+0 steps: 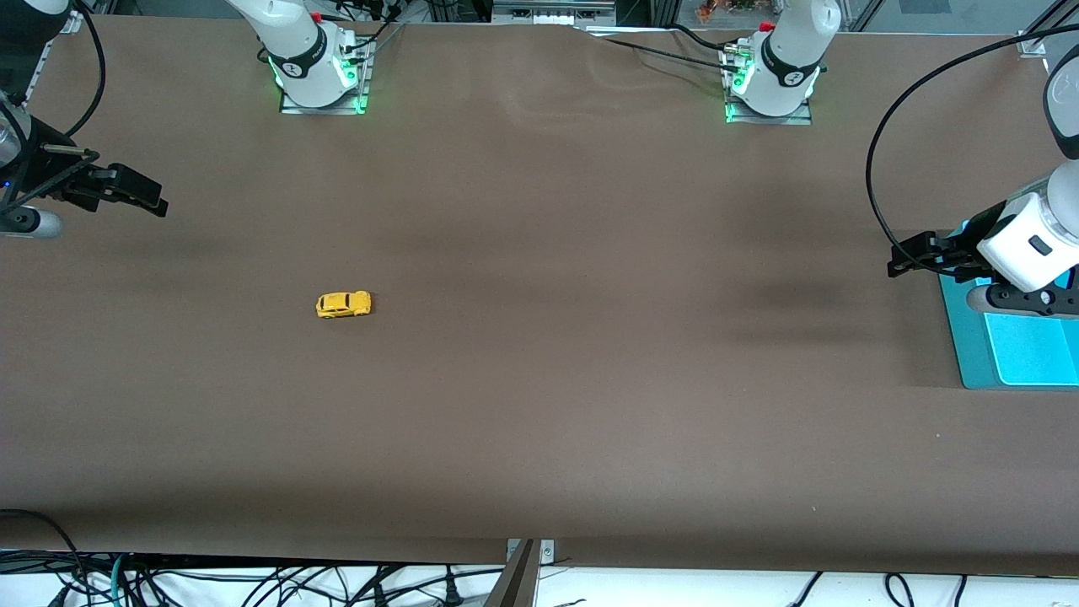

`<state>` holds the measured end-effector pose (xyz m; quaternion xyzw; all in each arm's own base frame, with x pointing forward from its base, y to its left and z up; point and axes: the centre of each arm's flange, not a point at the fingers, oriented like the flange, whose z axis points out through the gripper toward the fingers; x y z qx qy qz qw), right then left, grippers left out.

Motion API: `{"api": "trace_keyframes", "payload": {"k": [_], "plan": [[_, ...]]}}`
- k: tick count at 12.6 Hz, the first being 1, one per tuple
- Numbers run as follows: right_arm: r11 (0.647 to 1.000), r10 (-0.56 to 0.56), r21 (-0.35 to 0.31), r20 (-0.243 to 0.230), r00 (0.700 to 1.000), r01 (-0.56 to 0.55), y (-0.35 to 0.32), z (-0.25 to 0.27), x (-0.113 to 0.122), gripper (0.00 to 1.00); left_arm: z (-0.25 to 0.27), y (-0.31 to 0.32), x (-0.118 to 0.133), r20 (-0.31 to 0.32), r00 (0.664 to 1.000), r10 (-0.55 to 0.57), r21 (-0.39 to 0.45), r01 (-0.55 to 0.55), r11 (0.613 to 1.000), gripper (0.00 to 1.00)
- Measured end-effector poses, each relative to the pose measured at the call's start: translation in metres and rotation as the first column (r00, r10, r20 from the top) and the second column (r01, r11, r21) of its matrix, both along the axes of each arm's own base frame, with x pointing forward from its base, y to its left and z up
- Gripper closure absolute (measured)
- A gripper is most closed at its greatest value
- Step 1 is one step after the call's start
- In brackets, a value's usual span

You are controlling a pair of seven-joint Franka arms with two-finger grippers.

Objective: Wind and store yellow beetle car

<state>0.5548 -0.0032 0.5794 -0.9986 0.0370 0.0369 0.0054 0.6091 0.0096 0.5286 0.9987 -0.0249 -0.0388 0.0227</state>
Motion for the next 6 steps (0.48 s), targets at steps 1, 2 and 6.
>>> {"api": "trace_keyframes", "payload": {"k": [1,2,6], "plan": [[1.000,0.000,0.000,0.000,1.000,0.000,0.0000,0.0000,0.0000,0.00,-0.0002,0.0000,0.0001,0.000,1.000,0.000,0.000,0.000,1.000,0.00],[1.000,0.000,0.000,0.000,1.000,0.000,0.0000,0.0000,0.0000,0.00,-0.0005,0.0000,0.0002,-0.001,1.000,0.000,0.000,0.000,1.000,0.00],[1.000,0.000,0.000,0.000,1.000,0.000,0.0000,0.0000,0.0000,0.00,0.0022,-0.0002,0.0013,0.006,1.000,0.000,0.000,0.000,1.000,0.00]]}}
